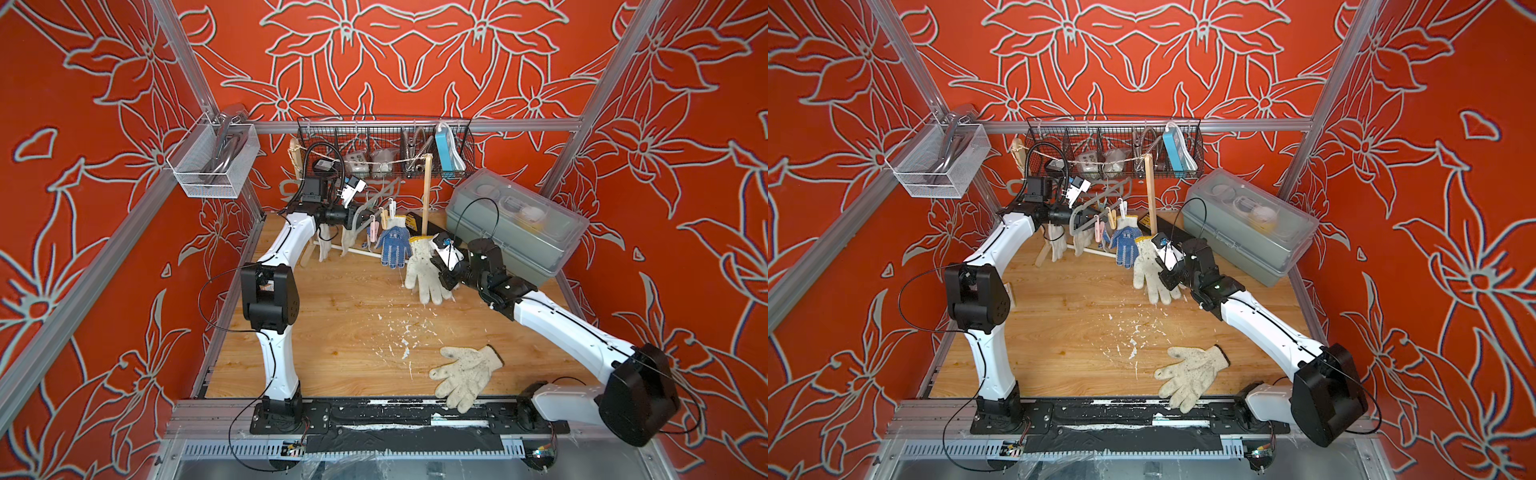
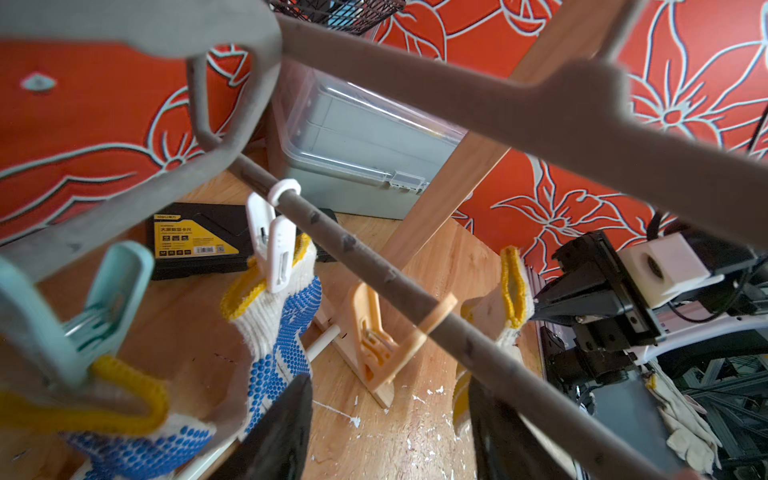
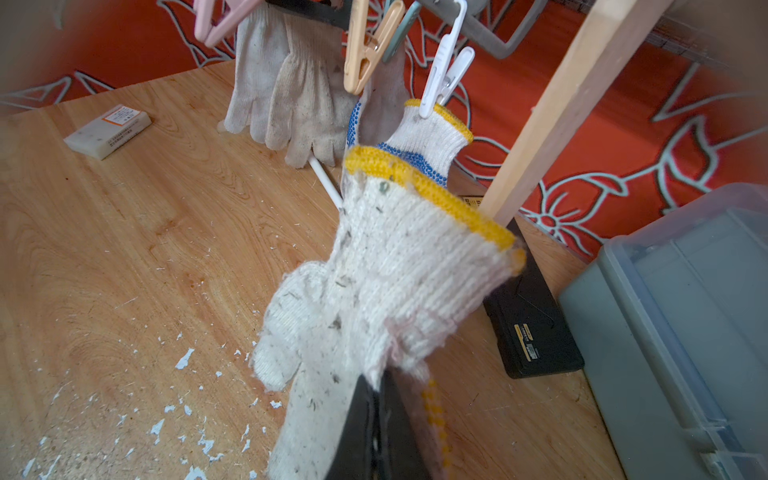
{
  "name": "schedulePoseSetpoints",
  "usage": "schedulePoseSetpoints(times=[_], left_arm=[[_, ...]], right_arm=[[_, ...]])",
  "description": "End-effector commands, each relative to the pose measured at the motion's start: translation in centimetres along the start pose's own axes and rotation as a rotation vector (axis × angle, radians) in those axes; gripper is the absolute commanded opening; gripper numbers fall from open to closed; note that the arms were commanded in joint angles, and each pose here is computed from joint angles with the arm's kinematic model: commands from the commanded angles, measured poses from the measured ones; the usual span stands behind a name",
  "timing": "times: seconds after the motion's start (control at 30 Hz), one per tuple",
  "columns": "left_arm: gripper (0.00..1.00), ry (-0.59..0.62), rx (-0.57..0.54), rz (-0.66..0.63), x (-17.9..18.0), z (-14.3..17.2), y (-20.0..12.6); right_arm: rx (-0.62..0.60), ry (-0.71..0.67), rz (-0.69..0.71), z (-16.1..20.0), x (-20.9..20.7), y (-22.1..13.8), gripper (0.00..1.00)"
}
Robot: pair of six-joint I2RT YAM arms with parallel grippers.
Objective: Clip the gloves onto a hanger to dry
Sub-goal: Open the clamp at the hanger.
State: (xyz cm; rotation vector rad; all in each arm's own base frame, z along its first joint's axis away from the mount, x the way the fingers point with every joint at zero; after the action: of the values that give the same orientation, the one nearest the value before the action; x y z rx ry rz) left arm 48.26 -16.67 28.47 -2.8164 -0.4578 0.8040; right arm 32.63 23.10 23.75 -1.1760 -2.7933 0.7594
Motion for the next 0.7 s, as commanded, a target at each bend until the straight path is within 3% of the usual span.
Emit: schedulePoseSetpoints(times=[0.0, 0.27, 0.67], left_arm=[[0.60, -0.007, -0.005, 0.063, -0.1, 0.0, 1.1], [0.60, -0.022, 0.015, 0.114, -0.6, 0.7, 3.7], [0.56, -0.021, -0.058, 0.160, 0.3, -1.0, 4.8]], right_arm=[[-0.056, -0.014, -0.013, -2.2, 0.0, -0.1, 0.00], [-0.057, -0.006, -0.017, -2.2, 0.1, -0.1, 0.00], [-0.067, -0.002, -0.023, -2.5, 0.1, -0.6, 0.00]])
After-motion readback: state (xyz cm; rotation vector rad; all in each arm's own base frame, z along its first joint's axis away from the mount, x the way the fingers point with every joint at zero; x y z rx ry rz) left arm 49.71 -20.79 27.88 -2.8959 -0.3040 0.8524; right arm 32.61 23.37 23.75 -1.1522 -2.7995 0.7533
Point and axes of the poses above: each gripper's point midway between its finger pads, its own y axis out along the fingers, its own x axis along the line the jaws close on, z = x × y, the point moved 2 cm from there along -y, back along the fingers
